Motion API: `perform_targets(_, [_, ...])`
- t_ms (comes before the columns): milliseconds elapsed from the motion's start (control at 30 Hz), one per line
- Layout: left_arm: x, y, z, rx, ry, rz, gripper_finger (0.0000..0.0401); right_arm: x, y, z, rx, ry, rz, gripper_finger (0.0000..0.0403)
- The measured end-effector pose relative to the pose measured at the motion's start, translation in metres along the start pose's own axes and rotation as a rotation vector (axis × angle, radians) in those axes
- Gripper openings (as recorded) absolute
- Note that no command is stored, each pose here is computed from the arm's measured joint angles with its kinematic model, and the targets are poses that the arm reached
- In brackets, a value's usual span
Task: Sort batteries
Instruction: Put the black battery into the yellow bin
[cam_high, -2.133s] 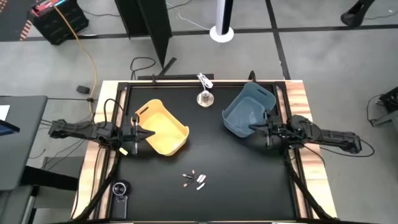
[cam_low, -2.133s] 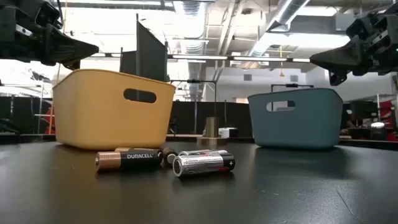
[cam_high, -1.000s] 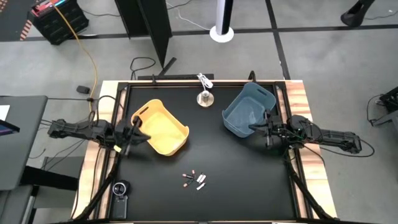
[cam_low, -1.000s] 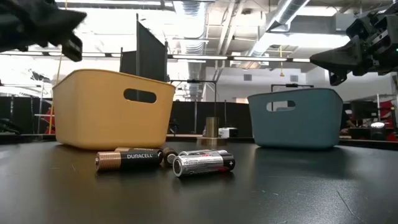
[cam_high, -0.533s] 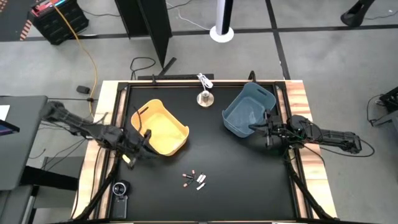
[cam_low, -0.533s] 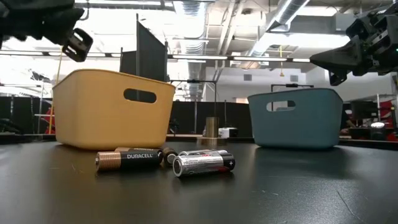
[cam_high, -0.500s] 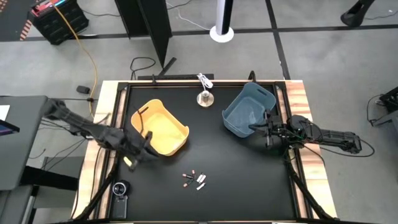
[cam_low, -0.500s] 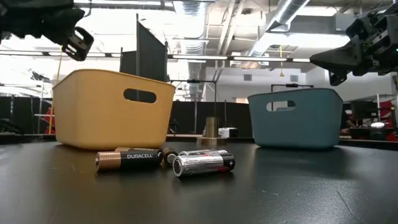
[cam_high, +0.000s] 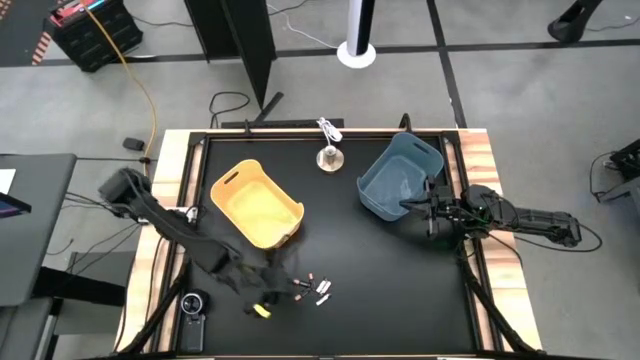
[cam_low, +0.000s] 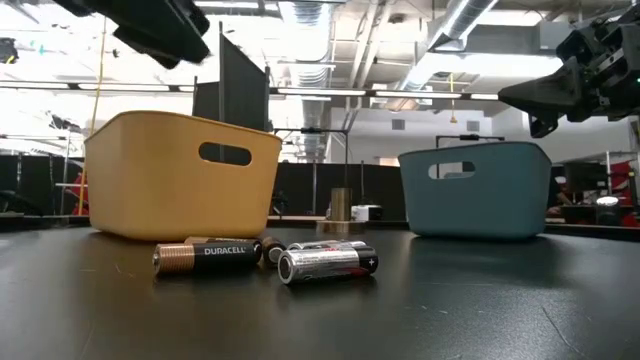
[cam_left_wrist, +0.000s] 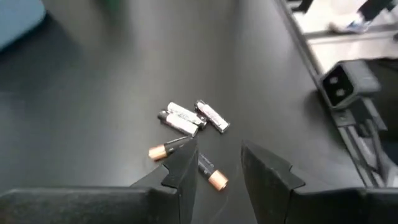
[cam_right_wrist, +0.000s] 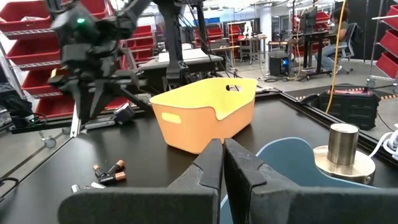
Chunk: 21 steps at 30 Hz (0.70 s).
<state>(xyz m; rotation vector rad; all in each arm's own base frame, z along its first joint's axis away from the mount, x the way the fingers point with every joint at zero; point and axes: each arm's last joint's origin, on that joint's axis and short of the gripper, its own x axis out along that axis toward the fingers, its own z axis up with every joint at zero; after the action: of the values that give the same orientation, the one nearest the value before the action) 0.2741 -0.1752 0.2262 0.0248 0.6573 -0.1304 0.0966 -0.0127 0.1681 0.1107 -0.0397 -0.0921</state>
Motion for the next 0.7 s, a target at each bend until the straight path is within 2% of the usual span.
perform_targets(100, [0.019, -0.010, 0.008, -0.019, 0.041, 0.013, 0.0118, 0.000, 0.000, 0.000, 0.000, -0.002, 0.000, 0.0035])
perform_targets(300, [0.048, -0.022, 0.007, -0.109, 0.143, 0.052, 0.0118, 0.000, 0.001, 0.005, -0.002, -0.034, 0.003, 0.0035])
perform_targets(700, [0.074, -0.026, -0.019, -0.350, 0.301, 0.161, 0.0118, -0.001, 0.001, 0.007, 0.015, -0.045, 0.007, 0.0035])
